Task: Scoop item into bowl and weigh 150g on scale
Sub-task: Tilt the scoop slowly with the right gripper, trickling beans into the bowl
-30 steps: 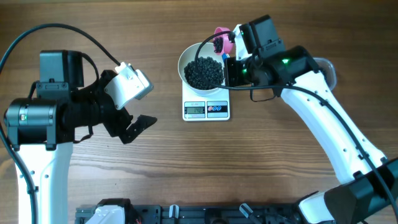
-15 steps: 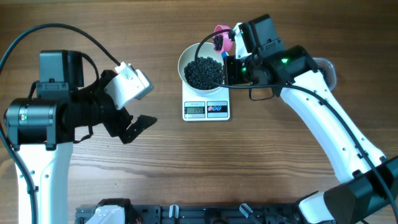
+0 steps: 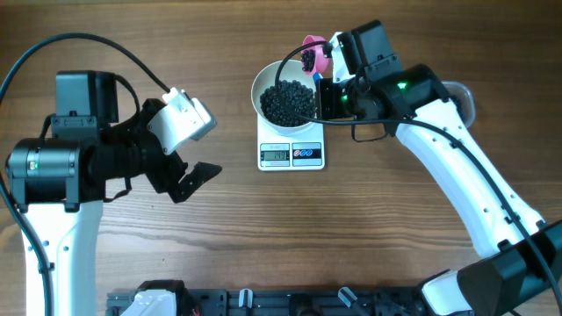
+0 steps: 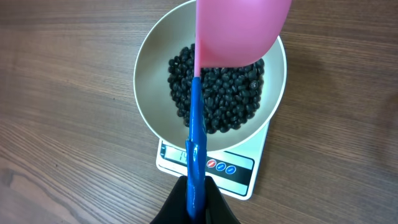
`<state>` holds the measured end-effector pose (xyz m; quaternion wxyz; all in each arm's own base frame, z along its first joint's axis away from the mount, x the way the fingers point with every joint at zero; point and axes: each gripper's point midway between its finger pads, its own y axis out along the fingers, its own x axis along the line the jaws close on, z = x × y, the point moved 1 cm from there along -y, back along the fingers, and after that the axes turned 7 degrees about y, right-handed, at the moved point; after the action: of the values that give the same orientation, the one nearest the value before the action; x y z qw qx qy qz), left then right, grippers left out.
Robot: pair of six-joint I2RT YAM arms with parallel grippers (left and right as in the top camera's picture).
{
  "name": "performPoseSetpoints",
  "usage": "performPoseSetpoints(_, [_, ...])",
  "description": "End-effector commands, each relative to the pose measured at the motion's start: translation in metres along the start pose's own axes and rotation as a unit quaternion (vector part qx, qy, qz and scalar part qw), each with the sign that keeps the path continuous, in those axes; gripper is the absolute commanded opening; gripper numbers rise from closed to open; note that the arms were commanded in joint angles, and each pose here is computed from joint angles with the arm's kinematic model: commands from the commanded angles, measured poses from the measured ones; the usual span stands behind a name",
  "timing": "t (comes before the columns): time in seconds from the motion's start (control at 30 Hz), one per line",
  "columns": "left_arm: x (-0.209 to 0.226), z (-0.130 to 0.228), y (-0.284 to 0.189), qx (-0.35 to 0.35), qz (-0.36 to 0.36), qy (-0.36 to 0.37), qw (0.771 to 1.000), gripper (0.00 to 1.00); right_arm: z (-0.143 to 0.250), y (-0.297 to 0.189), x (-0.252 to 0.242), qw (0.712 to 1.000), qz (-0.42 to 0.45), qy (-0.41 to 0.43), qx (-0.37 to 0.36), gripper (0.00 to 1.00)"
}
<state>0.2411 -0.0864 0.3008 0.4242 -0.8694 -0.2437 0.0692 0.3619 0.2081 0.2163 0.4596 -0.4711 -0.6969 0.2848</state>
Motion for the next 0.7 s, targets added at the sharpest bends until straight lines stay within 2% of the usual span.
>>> performPoseSetpoints(0.0, [0.002, -0.002, -0.005, -0.004, -0.008, 0.009, 1.000, 1.00, 0.002, 0.005, 0.007, 1.000, -0.016, 0.003, 0.008, 0.04])
performPoseSetpoints(0.13, [0.002, -0.002, -0.005, -0.004, -0.008, 0.009, 1.000, 1.00, 0.003, 0.005, -0.006, 1.000, 0.021, 0.004, 0.004, 0.04])
performPoseSetpoints(0.27, [0.002, -0.002, -0.005, -0.004, -0.008, 0.009, 1.000, 1.00, 0.002, 0.005, 0.007, 1.000, -0.017, 0.002, 0.006, 0.04])
performPoseSetpoints(0.4, [0.002, -0.002, -0.005, -0.004, -0.008, 0.010, 1.000, 1.00, 0.003, 0.005, 0.000, 1.000, 0.003, -0.003, 0.008, 0.04])
performPoseSetpoints(0.5, [0.002, -0.002, -0.005, -0.004, -0.008, 0.009, 1.000, 1.00, -0.003, 0.005, 0.011, 1.000, -0.026, 0.007, -0.003, 0.04])
performPoseSetpoints(0.67, [0.002, -0.002, -0.005, -0.004, -0.008, 0.009, 1.000, 1.00, 0.003, 0.005, 0.008, 1.000, -0.018, -0.005, 0.009, 0.04])
